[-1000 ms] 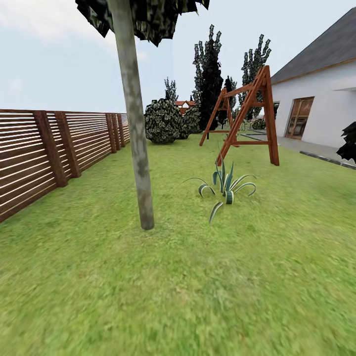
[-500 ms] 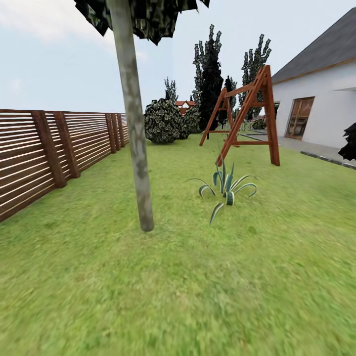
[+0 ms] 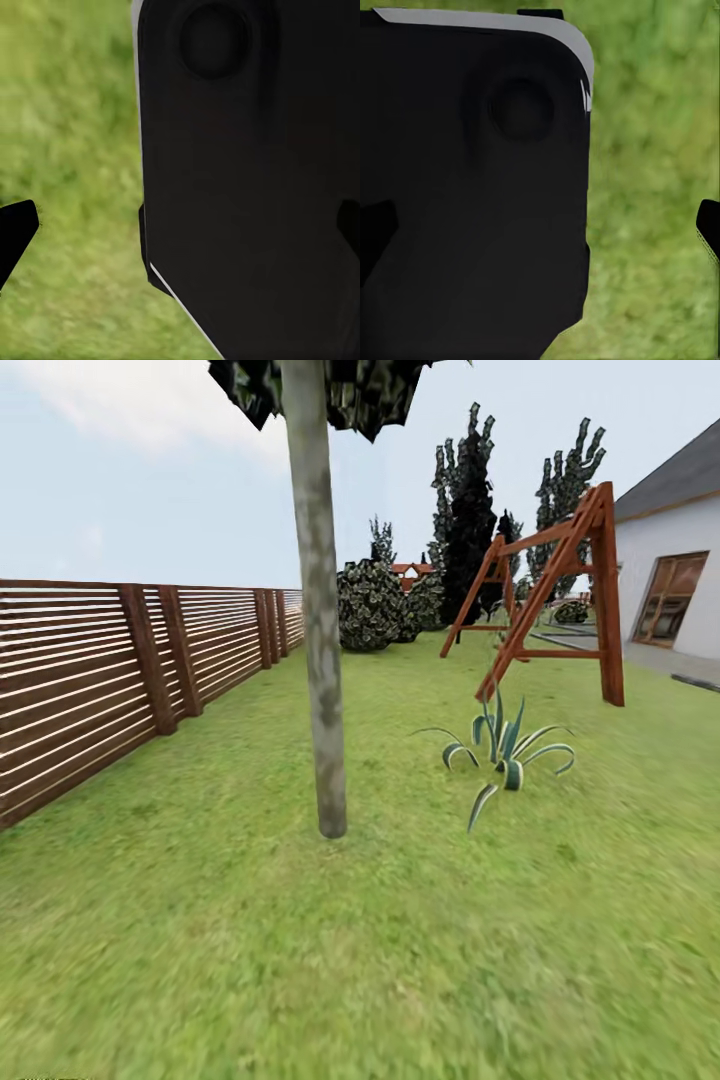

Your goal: Take the three Easter eggs out of the wicker basket on the lawn in the garden, then place them on the lawn next to a single tree (choose any tree) so that all three eggs are next to the same tree and none are left in the basket.

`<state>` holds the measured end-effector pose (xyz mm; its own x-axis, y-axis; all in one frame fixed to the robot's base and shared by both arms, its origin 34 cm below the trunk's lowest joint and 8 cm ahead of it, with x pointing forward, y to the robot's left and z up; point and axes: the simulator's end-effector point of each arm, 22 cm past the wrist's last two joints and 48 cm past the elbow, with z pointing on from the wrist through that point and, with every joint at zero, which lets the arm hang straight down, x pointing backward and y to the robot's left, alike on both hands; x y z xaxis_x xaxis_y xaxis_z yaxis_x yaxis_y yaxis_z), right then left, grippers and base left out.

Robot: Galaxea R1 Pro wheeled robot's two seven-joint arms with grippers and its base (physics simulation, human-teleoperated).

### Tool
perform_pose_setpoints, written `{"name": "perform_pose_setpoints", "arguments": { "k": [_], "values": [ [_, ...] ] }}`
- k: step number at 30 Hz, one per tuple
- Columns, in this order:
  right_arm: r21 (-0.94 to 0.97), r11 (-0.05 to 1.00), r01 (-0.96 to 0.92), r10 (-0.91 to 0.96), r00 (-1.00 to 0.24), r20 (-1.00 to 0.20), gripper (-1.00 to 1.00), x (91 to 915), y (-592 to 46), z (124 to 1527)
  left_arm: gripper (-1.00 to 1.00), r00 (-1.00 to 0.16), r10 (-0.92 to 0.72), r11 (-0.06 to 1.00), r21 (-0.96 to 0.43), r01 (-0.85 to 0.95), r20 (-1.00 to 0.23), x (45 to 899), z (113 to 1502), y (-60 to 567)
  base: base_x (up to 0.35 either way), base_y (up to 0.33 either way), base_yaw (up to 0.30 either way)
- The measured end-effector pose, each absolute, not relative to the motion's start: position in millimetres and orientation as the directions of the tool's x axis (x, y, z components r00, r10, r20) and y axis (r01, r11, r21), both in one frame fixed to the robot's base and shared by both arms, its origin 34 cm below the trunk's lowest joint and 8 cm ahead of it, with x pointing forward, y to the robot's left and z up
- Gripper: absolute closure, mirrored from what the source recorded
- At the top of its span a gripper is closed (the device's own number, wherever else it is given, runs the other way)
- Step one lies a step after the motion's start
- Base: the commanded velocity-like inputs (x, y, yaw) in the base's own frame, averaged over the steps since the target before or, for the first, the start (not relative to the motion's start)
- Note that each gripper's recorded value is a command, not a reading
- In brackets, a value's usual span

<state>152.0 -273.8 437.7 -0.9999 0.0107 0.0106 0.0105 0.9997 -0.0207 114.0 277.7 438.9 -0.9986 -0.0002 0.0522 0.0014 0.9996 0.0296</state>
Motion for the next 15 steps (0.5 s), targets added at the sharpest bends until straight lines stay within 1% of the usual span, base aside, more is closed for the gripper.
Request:
{"name": "perform_pose_setpoints", "arguments": {
  "k": [3, 5, 8, 15],
  "values": [
    [-0.021, 1.000, 0.010, 0.010, -1.000, 0.011, -1.00, 151.9, -273.8, 437.7, -1.00, -0.999, 0.000, 1.000, 0.030, 0.001, 0.052, 114.0, 438.9, 277.7, 0.289, 0.215, 0.295],
    [-0.021, 1.000, 0.010, 0.010, -1.000, 0.011, -1.00, 152.1, -273.8, 437.7, -1.00, -0.999, 0.000, 1.000, 0.030, 0.001, 0.052, 114.1, 438.9, 277.7, 0.289, 0.215, 0.186],
    [-0.018, 1.000, 0.009, 0.009, -1.000, 0.011, -1.00, 151.8, -274.4, 437.7, -1.00, -0.999, 0.000, 1.000, 0.030, 0.002, 0.051, 114.3, 438.9, 277.7, 0.276, 0.215, 0.064],
    [-0.014, 1.000, 0.008, 0.009, -1.000, 0.012, -1.00, 151.7, -273.3, 437.7, -1.00, -0.999, 0.000, 1.000, 0.030, 0.002, 0.051, 114.4, 438.9, 277.7, 0.247, 0.214, 0.009]
  ]
}}
